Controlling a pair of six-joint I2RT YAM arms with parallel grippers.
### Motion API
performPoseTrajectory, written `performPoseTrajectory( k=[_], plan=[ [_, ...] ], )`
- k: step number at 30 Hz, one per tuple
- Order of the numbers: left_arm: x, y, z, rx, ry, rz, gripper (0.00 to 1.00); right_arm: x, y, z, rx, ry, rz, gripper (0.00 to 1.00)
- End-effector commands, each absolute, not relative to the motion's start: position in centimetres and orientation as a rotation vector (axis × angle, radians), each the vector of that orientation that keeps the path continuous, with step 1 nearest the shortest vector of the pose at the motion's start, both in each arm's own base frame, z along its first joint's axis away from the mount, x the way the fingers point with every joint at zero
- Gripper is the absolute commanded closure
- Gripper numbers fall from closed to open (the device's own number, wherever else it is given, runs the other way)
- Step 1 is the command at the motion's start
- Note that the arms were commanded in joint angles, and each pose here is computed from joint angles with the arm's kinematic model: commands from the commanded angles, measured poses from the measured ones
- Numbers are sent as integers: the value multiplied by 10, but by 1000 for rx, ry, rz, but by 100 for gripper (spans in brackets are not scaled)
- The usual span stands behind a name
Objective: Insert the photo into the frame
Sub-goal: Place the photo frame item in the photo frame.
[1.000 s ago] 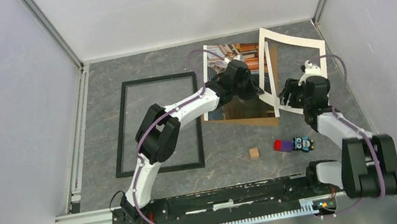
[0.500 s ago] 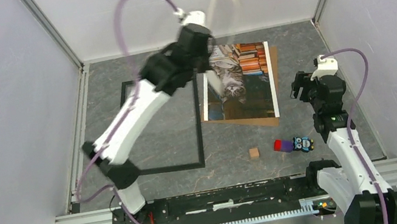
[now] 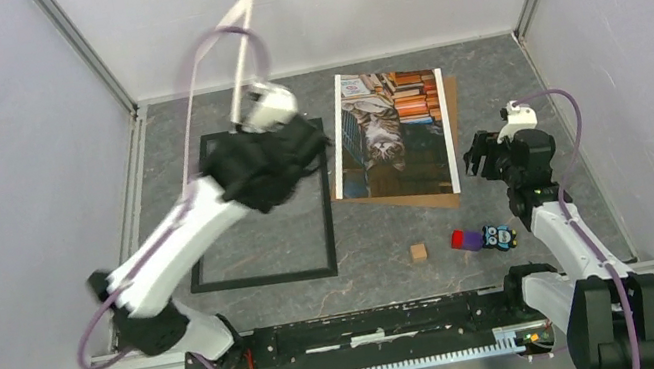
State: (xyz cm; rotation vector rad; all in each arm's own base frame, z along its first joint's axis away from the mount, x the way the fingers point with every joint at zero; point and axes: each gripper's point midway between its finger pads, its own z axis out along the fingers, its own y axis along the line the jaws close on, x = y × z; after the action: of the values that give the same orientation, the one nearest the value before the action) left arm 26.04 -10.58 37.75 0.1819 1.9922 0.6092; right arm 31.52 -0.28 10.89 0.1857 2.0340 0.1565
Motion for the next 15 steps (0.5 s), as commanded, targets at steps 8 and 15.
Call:
performPoseTrajectory(
  k=[8,15],
  plan=[
    [207,-167,183,571,2263,858,98,326,7,114,172,1970,235,24],
    [180,-185,132,638,2357,827,98,327,13,105,170,1986,276,24]
  ],
)
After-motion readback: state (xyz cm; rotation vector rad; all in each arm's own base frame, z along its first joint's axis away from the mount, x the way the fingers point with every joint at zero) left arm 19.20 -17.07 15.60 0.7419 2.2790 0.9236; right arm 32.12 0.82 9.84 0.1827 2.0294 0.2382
